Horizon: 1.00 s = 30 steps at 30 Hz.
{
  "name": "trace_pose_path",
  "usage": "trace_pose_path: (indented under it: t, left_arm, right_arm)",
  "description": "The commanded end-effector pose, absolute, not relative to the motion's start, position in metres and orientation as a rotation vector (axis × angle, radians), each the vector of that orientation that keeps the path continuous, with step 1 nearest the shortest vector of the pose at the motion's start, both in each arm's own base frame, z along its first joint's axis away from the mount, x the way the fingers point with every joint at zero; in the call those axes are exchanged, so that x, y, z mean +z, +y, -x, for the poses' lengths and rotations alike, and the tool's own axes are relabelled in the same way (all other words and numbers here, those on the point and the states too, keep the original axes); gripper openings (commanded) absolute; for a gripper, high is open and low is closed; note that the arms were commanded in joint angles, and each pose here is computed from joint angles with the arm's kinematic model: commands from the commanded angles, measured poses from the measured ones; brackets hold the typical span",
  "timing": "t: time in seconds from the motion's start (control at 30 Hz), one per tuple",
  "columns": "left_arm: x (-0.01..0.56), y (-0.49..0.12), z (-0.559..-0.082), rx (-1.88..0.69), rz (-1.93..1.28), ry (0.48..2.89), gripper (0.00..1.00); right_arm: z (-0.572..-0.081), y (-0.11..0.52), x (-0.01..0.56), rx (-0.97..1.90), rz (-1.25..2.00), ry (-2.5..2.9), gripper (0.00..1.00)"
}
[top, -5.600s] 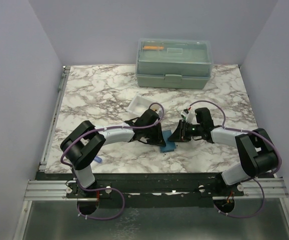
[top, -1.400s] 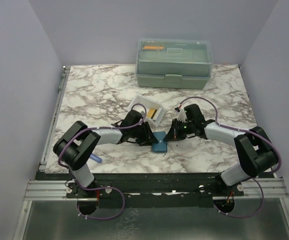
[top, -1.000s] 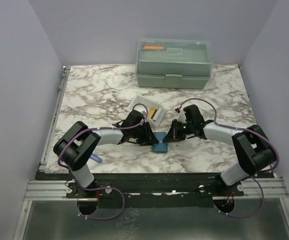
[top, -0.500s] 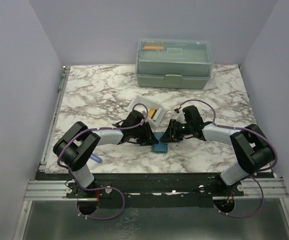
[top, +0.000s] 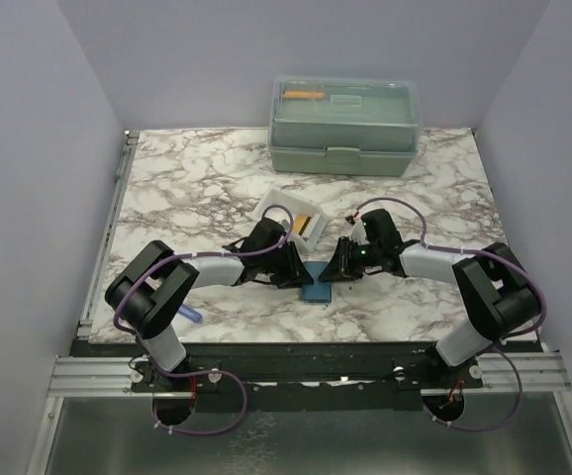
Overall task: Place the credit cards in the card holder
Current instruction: Close the card holder at the center of the board.
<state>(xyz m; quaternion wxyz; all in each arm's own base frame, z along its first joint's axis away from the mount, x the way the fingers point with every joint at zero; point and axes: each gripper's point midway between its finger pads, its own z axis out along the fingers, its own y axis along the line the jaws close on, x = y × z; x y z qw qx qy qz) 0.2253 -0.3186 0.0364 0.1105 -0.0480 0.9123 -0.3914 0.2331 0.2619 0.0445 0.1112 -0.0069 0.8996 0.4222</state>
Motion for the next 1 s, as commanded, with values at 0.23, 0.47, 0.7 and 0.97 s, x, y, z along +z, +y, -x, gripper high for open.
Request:
trace_pose_path:
  t: [0.23,0.47,0.7,0.97]
  left_arm:
    - [0.037,-0.332,-0.221,-1.165,0.056,2.678,0.21]
    - [0.04,-0.333,-0.222,-1.171,0.045,2.67,0.19]
    - [0.042,-0.333,-0.222,-1.173,0.047,2.666,0.19]
    - [0.041,-0.332,-0.221,-1.167,0.051,2.667,0.18]
  right_arm:
    - [-0.222,0.25,-0.001,1.029,-0.048,2.79,0.05]
    - [-0.216,0.241,-0.024,0.803,-0.124,2.876,0.0]
    - [-0.209,0.227,-0.044,0.462,-0.131,2.97,0.0]
    - [-0.192,0.216,-0.067,0.123,-0.033,3.018,0.0]
